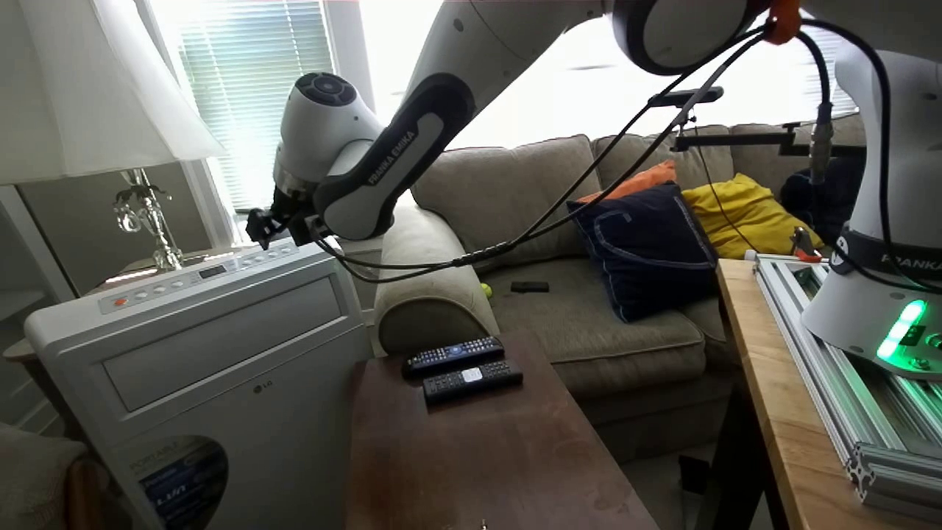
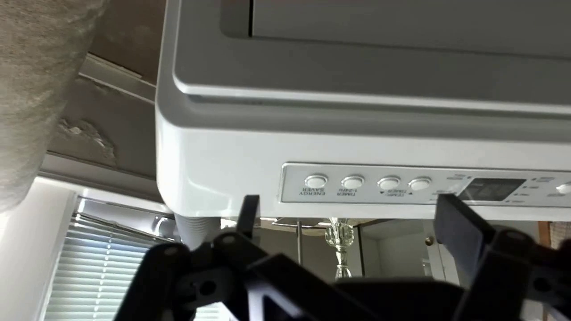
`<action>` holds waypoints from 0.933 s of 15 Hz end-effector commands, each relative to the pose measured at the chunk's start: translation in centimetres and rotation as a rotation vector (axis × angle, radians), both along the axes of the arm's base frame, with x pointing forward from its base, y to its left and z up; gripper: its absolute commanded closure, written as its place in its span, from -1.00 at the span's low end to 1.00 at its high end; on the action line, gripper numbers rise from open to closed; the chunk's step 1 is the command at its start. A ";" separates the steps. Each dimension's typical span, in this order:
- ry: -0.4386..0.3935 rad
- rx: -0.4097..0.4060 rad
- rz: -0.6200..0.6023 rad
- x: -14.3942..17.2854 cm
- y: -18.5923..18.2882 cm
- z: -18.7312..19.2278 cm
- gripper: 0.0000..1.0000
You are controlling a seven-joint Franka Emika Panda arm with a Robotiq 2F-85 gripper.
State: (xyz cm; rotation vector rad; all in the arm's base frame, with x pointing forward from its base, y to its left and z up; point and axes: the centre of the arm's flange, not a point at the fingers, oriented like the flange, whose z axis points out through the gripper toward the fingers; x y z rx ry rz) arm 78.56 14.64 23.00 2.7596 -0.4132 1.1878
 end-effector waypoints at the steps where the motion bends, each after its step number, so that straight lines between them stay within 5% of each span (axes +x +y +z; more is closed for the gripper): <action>1: -0.027 0.013 -0.056 5.3 1.1 -2.3 -0.61; 11: -0.113 0.019 -0.101 7.8 1.8 -0.6 0.84; 14: -0.114 0.002 -0.123 8.1 0.9 -0.9 1.00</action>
